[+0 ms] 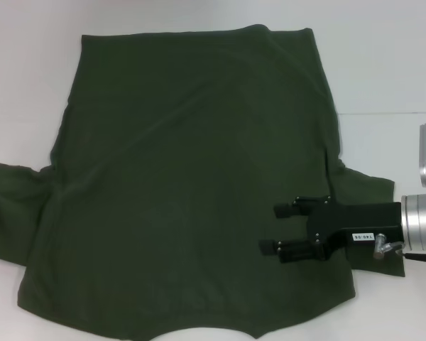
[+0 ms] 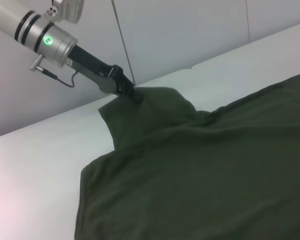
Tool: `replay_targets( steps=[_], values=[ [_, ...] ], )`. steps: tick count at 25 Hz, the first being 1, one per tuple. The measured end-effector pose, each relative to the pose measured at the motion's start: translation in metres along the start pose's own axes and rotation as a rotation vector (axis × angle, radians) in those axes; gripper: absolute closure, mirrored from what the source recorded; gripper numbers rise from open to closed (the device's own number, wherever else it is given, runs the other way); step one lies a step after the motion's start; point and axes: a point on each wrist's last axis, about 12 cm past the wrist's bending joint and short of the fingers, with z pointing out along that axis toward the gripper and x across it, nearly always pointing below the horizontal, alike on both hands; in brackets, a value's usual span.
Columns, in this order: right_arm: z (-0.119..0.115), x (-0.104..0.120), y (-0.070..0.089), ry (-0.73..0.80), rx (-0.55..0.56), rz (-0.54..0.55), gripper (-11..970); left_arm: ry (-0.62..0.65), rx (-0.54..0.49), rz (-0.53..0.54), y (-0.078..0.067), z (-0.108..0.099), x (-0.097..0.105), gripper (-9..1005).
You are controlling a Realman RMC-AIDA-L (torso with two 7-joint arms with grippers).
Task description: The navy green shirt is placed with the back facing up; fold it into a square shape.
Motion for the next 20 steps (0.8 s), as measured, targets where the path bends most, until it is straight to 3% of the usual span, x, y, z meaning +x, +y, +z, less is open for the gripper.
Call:
replay_targets(
  steps=[11,15,20],
  values=[
    [-0.001,0.001,0.0,0.0,0.001,-0.002,45,0.017,-0.007,0.016,-0.001,-0.025,-0.021,992],
    [0.0,0.002,0.001,0.0,0.0,-0.004,45,0.044,0.033,0.014,-0.016,-0.024,-0.03,991],
    [0.0,0.002,0.001,-0.001,-0.001,-0.004,45,0.096,0.081,0.018,-0.052,-0.02,-0.05,991]
  ],
)
